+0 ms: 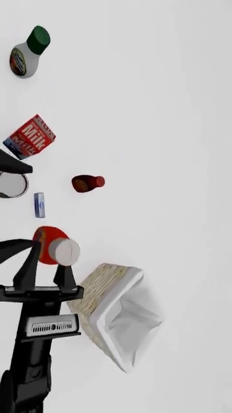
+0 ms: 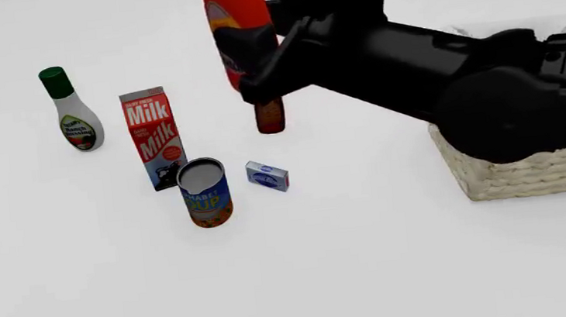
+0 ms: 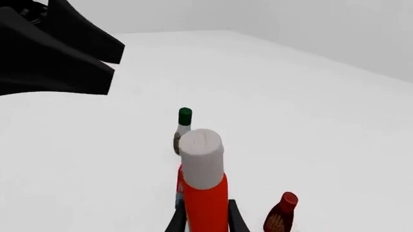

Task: Pick the ketchup and place it in the basket.

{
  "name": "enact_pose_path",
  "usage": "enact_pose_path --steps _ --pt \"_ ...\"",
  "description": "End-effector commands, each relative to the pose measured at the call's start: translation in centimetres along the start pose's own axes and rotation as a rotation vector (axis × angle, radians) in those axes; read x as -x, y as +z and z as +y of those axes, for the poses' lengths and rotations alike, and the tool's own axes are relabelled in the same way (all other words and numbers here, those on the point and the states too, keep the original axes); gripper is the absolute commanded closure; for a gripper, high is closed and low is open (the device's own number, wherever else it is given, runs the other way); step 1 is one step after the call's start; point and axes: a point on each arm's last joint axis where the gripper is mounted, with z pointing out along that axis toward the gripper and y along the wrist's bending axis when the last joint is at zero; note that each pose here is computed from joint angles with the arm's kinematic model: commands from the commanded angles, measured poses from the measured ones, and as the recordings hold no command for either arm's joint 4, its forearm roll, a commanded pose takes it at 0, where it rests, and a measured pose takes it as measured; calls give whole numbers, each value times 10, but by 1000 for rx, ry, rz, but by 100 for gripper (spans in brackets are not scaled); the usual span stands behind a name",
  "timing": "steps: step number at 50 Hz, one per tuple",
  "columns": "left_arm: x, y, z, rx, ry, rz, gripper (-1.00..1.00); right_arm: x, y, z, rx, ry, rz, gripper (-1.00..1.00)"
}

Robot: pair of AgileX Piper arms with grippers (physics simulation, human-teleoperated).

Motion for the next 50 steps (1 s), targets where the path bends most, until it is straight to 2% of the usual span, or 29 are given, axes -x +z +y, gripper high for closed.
enact_pose_path --steps 1,7,8,13,16,18,19,21,22,24,25,26,28,32,33,35,36,37,40,45,50 --pt "-6 -12 13 69 -18 -55 -100 11 -3 -24 -72 27 -10 100" --pt "-14 -13 20 108 -36 -79 -100 17 -4 -39 -120 31 -12 100" --pt "-18 -14 23 126 -39 -94 -100 19 -5 -48 -146 38 -15 100" --pt "-30 -11 27 146 -55 -108 -100 23 -7 -65 -198 44 -24 100" --pt "-41 -8 33 183 -36 -125 -100 23 -9 -73 -226 52 -27 100" --pt "-44 -6 33 181 -45 -125 -100 23 -9 -75 -232 53 -26 100" --pt "-49 -6 34 188 -27 -135 -100 23 -11 -77 -240 56 -28 100" --pt "-55 -2 33 182 -64 -134 -100 22 -12 -83 -257 54 -24 100" --pt "-57 -2 34 187 -52 -141 -100 22 -13 -85 -264 58 -24 100" --pt "-64 -2 35 192 -95 -161 -100 23 -16 -88 -276 64 -28 100" --pt "-67 -1 36 201 -75 -165 -100 23 -17 -93 -291 62 -25 100" --pt "-71 0 36 200 -95 -170 -100 23 -18 -94 -298 70 -28 100" --pt "-75 0 38 211 -78 -177 -100 23 -20 -99 -314 72 -26 100" --pt "-82 -3 39 221 -95 -214 -100 21 -24 -110 -351 85 -22 100" --pt "-82 -9 40 243 -57 -240 -100 22 -27 -112 -359 80 -24 100" --pt "-85 -9 39 236 -89 -251 -100 22 -31 -122 -394 96 -28 100" --pt "-87 -14 41 258 -42 -271 -100 21 -32 -122 -396 92 -27 100" --pt "-89 -11 40 247 -75 -269 -100 21 -34 -124 -404 100 -28 100" --pt "-94 -16 40 253 -97 -305 -100 20 -39 -130 -428 94 -26 100" --pt "-102 -18 45 292 -109 -334 -100 16 -44 -139 -464 93 -23 100" --pt "-111 -14 48 304 -128 -331 -100 14 -52 -148 -502 111 -29 100"
